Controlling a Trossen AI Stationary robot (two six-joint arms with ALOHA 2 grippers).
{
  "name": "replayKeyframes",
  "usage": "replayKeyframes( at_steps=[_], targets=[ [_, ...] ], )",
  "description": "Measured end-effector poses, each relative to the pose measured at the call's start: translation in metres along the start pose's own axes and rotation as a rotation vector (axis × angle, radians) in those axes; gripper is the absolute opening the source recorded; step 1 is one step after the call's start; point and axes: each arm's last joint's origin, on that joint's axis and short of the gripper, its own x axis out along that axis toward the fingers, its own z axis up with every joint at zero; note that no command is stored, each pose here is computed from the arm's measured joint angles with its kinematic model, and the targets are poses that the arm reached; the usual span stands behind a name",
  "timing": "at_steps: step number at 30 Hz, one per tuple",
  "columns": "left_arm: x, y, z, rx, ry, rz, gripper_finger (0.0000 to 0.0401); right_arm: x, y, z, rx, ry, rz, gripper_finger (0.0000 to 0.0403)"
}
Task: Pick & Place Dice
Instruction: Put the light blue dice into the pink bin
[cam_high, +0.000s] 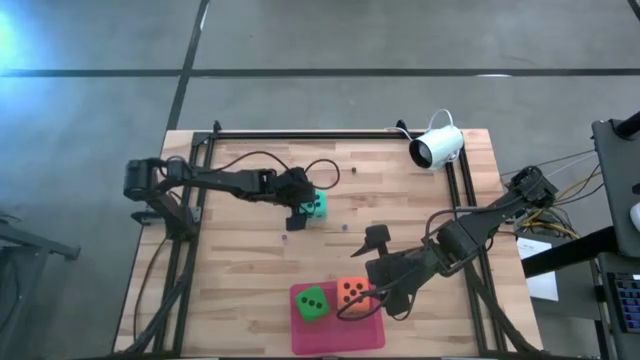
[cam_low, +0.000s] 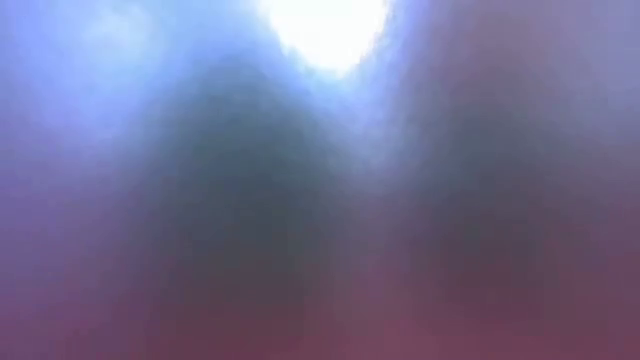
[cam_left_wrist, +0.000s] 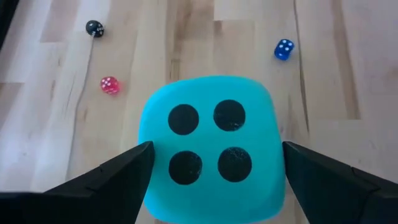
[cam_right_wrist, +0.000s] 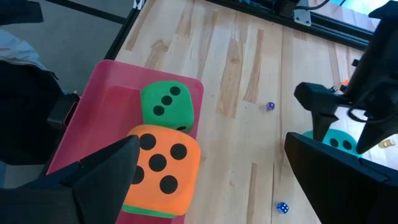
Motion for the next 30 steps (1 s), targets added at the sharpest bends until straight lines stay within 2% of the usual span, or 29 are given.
replayKeyframes(
  at_steps=[7,16,20,30],
  targets=[
    [-0.007,0.003,0.014,-0.008,0.003,0.059,0.0355,0.0,0.0,0.0,0.001,0.0,0.0,0.04],
    [-0.021,0.007,0.03,-0.055,0.049,0.052,0.0352,0.0,0.0,0.0,0.0,0.0,0.0,0.04],
    [-0.026,0.009,0.043,-0.084,0.023,0.051,0.0353,0.0,0.0,0.0,0.0,0.0,0.0,0.04],
    [0.003,0.009,0.042,-0.054,0.136,0.038,0.035,0.0,0.0,0.0,0.001,0.0,0.0,0.04]
  ],
)
